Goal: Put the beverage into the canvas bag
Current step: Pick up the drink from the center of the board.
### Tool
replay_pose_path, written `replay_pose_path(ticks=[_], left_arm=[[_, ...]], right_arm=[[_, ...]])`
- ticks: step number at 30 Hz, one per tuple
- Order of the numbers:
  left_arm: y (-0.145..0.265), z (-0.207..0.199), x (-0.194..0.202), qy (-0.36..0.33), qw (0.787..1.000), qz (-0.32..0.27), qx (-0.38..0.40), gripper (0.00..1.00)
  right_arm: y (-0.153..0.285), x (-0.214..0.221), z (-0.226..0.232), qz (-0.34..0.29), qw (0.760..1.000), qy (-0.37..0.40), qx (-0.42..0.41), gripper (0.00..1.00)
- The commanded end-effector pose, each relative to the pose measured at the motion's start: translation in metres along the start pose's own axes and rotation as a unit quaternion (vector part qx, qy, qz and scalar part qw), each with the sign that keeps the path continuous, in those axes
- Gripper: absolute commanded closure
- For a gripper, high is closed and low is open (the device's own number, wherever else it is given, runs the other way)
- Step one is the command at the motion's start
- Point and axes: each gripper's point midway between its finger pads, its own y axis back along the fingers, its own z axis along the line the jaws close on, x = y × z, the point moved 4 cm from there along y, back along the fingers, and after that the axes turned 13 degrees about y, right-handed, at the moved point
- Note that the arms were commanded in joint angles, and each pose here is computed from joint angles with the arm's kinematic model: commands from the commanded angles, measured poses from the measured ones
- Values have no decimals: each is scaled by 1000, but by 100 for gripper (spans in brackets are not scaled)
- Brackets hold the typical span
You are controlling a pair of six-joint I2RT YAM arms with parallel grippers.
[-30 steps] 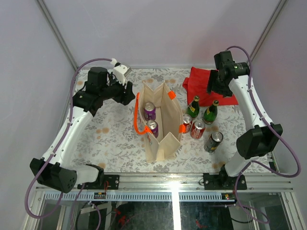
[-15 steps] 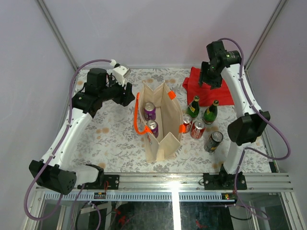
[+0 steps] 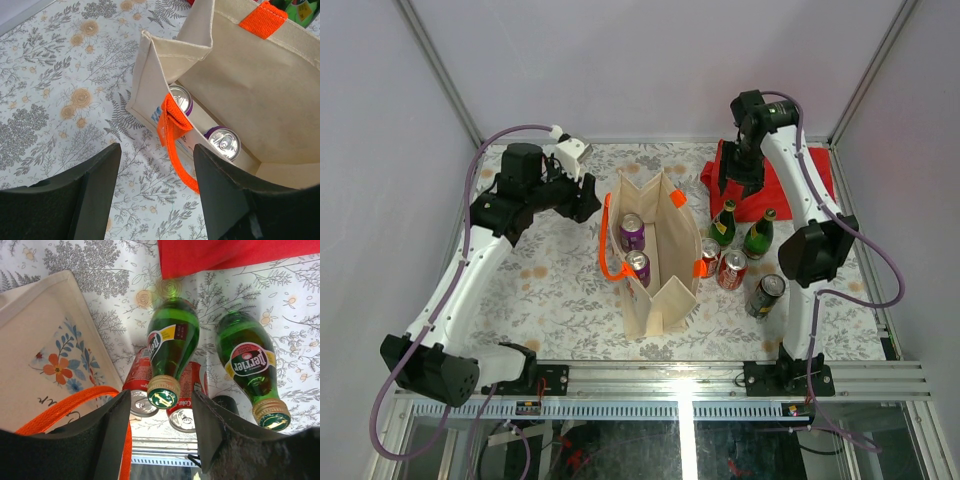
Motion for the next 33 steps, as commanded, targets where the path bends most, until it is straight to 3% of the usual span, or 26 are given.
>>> replay_pose_path(ticks=[1, 26, 33], left_arm=[[4, -5, -1, -14, 1000, -10, 13, 40], [6, -5, 6, -16, 1000, -12, 12, 40], [8, -4, 7, -18, 1000, -12, 9, 40]], right_arm=[[8, 13, 14, 29, 999, 21, -31, 42], [-24, 21, 8, 73, 996, 45, 27, 47], [-25, 20, 10, 73, 996, 47, 27, 53]])
